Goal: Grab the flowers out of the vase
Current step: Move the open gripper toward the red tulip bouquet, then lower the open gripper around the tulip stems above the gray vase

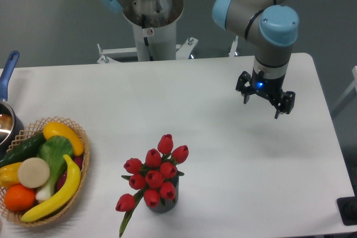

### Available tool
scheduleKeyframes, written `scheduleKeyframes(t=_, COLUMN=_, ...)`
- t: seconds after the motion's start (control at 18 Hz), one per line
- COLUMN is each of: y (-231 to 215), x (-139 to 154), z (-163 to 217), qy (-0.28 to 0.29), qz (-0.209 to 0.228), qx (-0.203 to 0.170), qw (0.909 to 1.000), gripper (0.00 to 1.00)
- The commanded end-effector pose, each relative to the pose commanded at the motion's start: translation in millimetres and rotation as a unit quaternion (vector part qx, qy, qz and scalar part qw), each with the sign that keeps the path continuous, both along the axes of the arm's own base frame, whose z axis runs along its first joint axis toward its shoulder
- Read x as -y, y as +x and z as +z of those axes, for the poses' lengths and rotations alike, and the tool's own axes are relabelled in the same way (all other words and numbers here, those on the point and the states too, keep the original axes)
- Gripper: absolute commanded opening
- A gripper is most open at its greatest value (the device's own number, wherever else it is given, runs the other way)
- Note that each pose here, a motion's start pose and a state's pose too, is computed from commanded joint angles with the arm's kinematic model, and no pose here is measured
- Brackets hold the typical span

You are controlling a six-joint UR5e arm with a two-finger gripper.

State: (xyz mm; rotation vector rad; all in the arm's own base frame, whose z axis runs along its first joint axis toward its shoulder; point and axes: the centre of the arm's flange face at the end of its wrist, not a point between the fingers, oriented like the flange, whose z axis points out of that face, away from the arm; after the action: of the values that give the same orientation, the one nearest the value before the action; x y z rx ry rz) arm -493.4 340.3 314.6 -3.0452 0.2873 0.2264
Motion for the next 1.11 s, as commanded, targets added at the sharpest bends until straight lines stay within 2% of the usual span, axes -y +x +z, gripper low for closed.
scheduleKeyframes(t=0.22, y=3.8, x=-0.1, z=-3.7, qy=0.006, qz=0.001, qx=0.007, qw=1.0, gripper=1.0)
scheduleKeyframes(t=0.39, y=17.2, x=1.1, z=1.3, qy=0.033, qz=0.01, qx=0.017, qw=0.9993, gripper=1.0)
scheduleKeyframes(t=0.5, y=27.8, x=4.9, z=-2.2, qy=0.068, qz=0.016, qx=0.027, qw=0.9972, gripper=1.0)
scheduleKeyframes(t=0.61, y=46.1, x=10.4, z=1.5, qy=0.127, qz=0.032, qx=0.029, qw=0.991, gripper=1.0)
scheduleKeyframes(t=0.78, y=67.9, x=-0.6, z=17.4, qy=0.229, qz=0.029, qx=0.056, qw=0.9715, gripper=1.0)
scheduleKeyframes(t=0.89, y=81.2, x=-14.0, z=29.2, qy=0.299, qz=0.006, qx=0.079, qw=0.951, gripper=1.0)
scheduleKeyframes(t=1.11, y=97.6, x=-18.9, z=35.6, qy=0.376, qz=-0.011, qx=0.12, qw=0.9188, gripper=1.0)
